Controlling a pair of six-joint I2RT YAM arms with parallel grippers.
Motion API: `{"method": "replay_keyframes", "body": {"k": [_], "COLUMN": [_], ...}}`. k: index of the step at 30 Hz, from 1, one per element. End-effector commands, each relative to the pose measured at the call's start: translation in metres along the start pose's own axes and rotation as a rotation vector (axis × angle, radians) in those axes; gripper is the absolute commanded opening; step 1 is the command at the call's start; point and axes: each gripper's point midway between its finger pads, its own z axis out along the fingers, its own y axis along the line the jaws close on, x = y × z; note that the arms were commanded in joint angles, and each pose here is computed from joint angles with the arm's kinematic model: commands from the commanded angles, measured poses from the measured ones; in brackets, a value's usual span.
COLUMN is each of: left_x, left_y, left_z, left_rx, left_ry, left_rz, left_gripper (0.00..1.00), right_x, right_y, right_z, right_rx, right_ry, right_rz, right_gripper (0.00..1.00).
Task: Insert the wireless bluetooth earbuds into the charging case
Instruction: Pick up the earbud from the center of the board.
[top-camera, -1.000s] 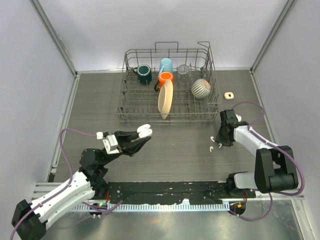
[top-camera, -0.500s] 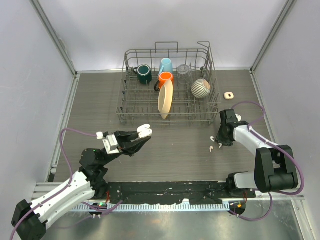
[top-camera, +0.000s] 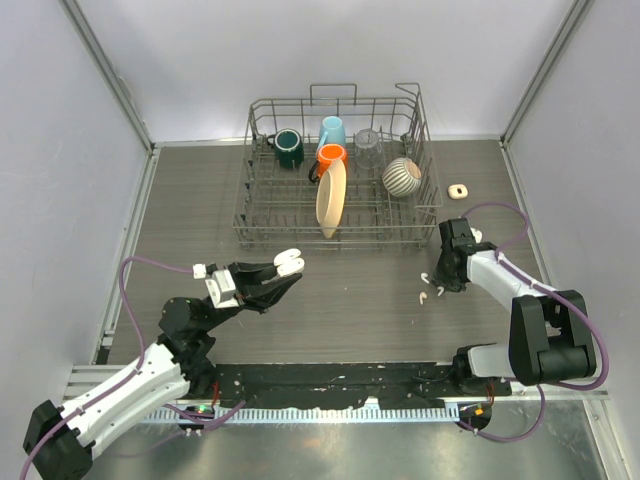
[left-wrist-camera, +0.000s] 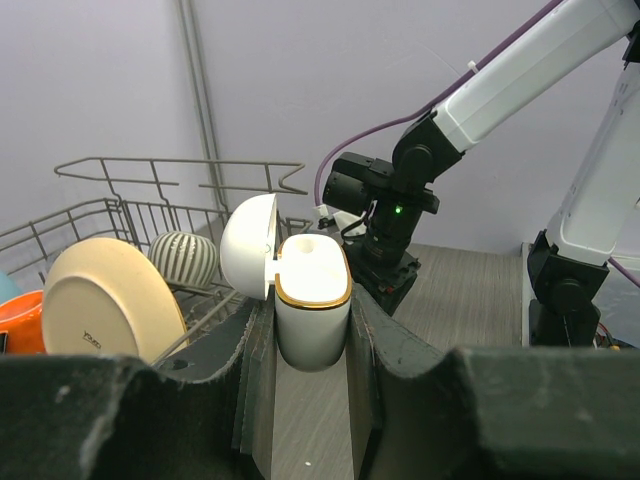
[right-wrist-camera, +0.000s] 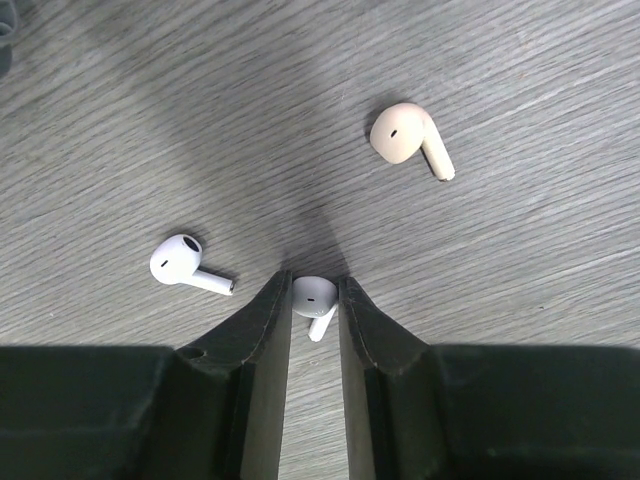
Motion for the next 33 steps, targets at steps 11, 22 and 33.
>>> {"method": "replay_keyframes", "body": {"k": [11,22,33], "left_x": [-0.025,-0.027,-0.022], "left_y": [0.002,0.015,0.023], "left_z": [0.007,0.01,0.013], "left_rx": [-0.002,-0.067,-0.105], "left_ry": [-0.062,-0.097,-0.107], "left_rz": [0.044,0.031,0.009], "left_gripper": [0.0,0.0,0.0], "right_x": [-0.039,-0.088,-0.059], "right_y": [0.012,0.086,0.189], "right_z": [-0.051,-0.199,-0.337], "right_rx": [-0.037,-0.363,-0.641], "right_ry": [-0.216,-0.642,-1.003], "right_rz": [0.018,-0.078,-0.295], "right_gripper": [0.01,0.01,0.01]}}
